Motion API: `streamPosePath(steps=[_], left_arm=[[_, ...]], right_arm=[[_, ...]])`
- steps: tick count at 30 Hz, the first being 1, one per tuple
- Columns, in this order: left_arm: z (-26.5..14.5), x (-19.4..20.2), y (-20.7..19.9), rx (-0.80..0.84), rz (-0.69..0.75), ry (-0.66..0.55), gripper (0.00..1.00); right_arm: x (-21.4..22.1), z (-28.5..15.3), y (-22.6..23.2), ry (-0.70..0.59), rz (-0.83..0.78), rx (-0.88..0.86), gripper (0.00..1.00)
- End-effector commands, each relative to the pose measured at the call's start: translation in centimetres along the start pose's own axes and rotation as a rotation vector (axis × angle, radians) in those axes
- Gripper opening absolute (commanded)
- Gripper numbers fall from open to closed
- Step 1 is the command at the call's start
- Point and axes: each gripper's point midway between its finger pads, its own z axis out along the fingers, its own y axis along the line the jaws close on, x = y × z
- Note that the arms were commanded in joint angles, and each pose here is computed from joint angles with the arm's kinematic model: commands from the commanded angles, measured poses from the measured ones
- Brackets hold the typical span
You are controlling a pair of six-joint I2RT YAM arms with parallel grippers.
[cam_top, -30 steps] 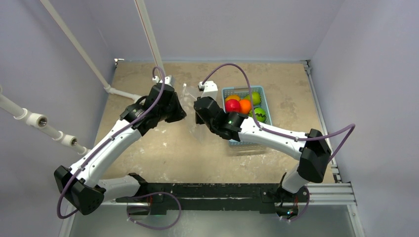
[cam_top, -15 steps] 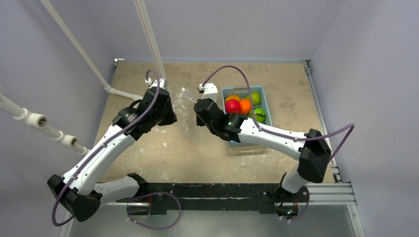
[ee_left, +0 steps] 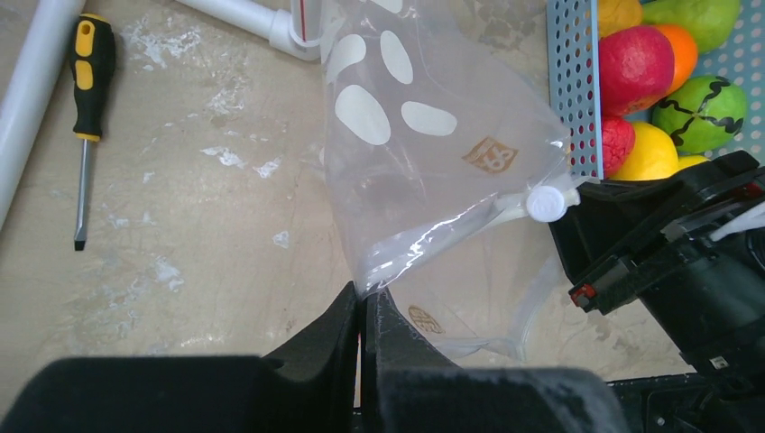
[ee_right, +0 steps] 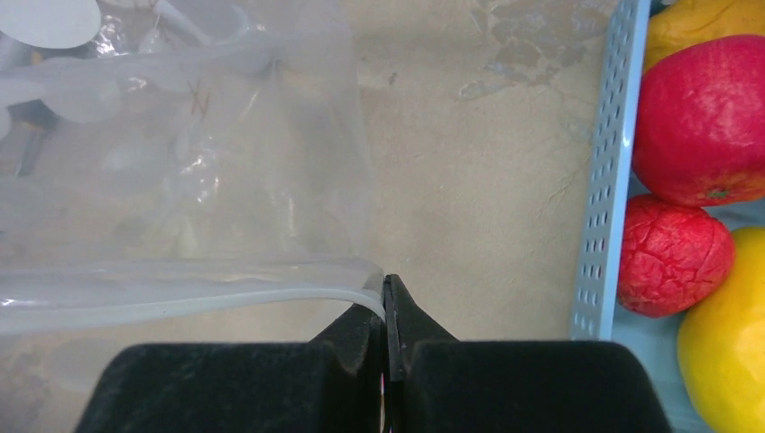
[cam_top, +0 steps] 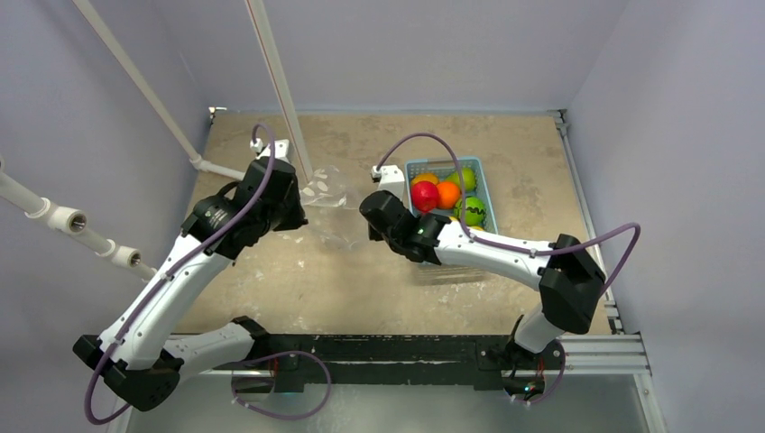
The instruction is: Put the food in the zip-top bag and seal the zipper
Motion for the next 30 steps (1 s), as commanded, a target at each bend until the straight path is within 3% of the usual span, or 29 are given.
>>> streamPosePath(steps=[1, 16, 23, 30], left_arm=[[-2.0, -1.3, 1.3, -0.035, 0.041, -0.042, 0.0], [0.9, 0.9, -0.5, 0.033, 0.04, 0.031, 0.0], [2.0, 2.3, -1.3, 0.071, 0.036, 0.078, 0.0], [0.6, 2.6, -1.8, 0.12, 0.04, 0.111, 0.0]], right_arm=[[-0.4, -0.3, 0.3, -0.012, 0.044, -0.03, 0.0], [-0.5, 1.9, 5.8, 0.012, 0.019, -0.214, 0.0], [-0.6, 1.5, 5.0, 0.004, 0.006, -0.194, 0.0], [2.6, -0.4, 4.9, 0.105, -0.061, -0.284, 0.0]])
